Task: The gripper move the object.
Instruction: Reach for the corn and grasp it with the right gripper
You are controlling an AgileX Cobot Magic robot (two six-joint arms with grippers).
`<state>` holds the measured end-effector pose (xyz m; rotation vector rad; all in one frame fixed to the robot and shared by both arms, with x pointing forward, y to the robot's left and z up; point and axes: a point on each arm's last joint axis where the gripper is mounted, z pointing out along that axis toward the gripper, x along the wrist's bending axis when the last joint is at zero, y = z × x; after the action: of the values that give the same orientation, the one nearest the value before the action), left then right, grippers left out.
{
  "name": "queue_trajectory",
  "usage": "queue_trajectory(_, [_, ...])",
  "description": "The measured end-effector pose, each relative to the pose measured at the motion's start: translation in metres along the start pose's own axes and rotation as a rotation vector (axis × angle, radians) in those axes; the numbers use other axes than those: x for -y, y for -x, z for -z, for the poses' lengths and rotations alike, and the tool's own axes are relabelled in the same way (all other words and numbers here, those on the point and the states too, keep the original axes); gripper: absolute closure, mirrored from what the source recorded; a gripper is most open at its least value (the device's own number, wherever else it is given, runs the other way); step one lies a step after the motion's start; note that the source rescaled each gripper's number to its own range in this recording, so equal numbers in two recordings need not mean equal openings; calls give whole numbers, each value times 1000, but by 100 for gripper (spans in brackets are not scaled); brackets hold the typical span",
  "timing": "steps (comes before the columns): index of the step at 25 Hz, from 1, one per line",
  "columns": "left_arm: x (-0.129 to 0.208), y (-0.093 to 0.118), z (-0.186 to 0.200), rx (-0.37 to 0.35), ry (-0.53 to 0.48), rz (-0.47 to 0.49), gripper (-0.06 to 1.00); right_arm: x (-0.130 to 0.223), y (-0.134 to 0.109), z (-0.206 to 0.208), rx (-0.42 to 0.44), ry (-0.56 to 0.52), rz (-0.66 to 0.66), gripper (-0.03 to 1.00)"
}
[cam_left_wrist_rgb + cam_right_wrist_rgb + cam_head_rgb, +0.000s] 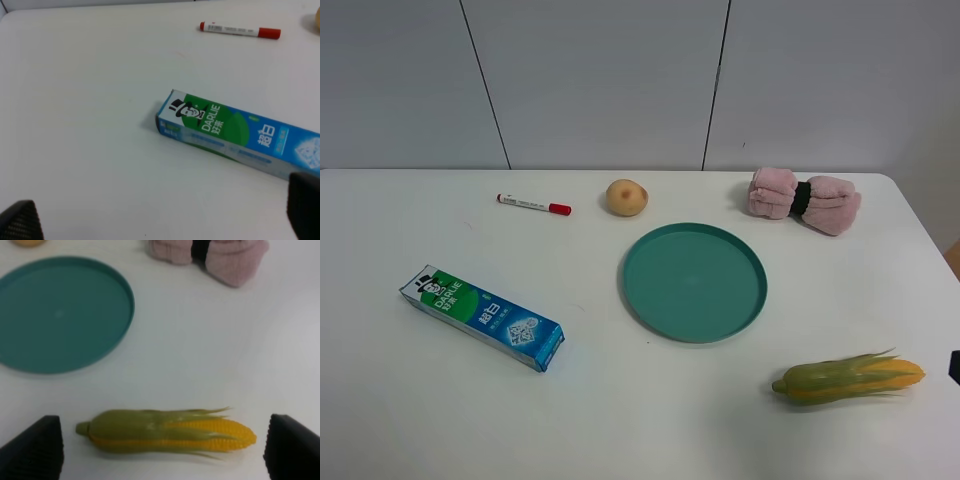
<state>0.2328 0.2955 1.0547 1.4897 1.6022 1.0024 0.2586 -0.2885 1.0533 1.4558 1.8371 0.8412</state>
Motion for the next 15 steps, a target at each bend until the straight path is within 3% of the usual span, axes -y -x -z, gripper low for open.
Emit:
queue_trajectory(8, [0,0,0,0,0,0,-6,-29,13,-55,-126,-346,249,33])
queue_trajectory(15, [0,0,0,0,0,0,-6,-54,16,-89,-270,-473,536,43])
